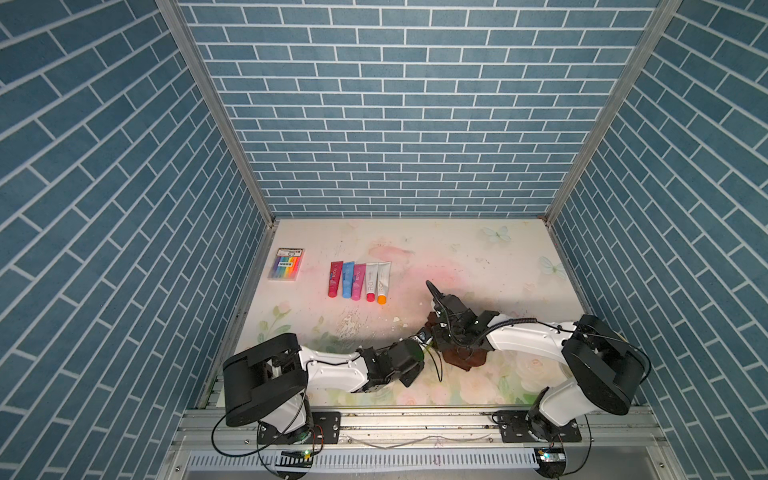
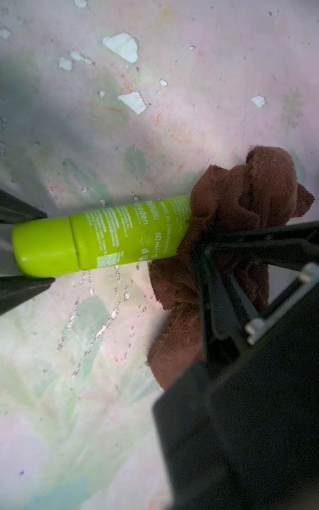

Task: Wipe the surface of the toothpaste tube
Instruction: Wipe the dirt from the toothpaste tube.

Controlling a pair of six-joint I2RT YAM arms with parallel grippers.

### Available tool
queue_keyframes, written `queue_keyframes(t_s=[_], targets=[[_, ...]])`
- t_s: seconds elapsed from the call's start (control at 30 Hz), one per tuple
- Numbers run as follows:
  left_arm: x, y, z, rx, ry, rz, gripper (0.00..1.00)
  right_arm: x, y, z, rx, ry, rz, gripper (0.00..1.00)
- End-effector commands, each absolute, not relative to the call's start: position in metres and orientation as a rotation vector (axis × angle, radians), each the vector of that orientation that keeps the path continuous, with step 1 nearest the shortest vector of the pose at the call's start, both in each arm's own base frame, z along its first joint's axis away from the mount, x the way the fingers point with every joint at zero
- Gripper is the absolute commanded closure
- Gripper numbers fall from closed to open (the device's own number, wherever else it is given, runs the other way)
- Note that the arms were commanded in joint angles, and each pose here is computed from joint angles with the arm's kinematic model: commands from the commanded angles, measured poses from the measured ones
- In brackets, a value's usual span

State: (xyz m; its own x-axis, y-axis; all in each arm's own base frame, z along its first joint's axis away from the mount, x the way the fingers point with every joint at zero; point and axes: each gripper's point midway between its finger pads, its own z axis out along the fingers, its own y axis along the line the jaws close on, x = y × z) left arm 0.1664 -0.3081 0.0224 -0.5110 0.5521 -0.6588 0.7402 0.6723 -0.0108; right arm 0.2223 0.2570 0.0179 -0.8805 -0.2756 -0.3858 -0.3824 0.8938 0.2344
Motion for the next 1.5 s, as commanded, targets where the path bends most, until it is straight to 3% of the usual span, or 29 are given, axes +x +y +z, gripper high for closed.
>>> queue_keyframes(t_s=[0.0, 0.27, 0.6, 0.8, 1.03, 1.47], targets=[[0.149, -0.313, 0.014, 1.102, 2.270, -0.425, 1.00, 0.230, 0.176, -0.038, -0.291, 2.853, 0.049, 1.00], [0.149, -0.313, 0.012, 1.104, 2.272, -0.419, 1.00, 0.239, 0.175, -0.013, -0.274, 2.788, 0.097, 1.00], [0.149, -0.313, 0.012, 1.106, 2.274, -0.419, 1.00, 0.213, 0.247, 0.073, -0.465, 2.568, 0.650, 1.00], [0.149, -0.313, 0.011, 1.105, 2.275, -0.416, 1.00, 0.206, 0.271, 0.066, -0.532, 2.586, 0.754, 1.00], [0.149, -0.313, 0.012, 1.105, 2.274, -0.419, 1.00, 0.193, 0.264, 0.021, -0.556, 2.723, 0.652, 1.00], [0.149, -0.312, 0.012, 1.104, 2.274, -0.417, 1.00, 0.227, 0.154, -0.016, -0.195, 2.842, 0.049, 1.00]])
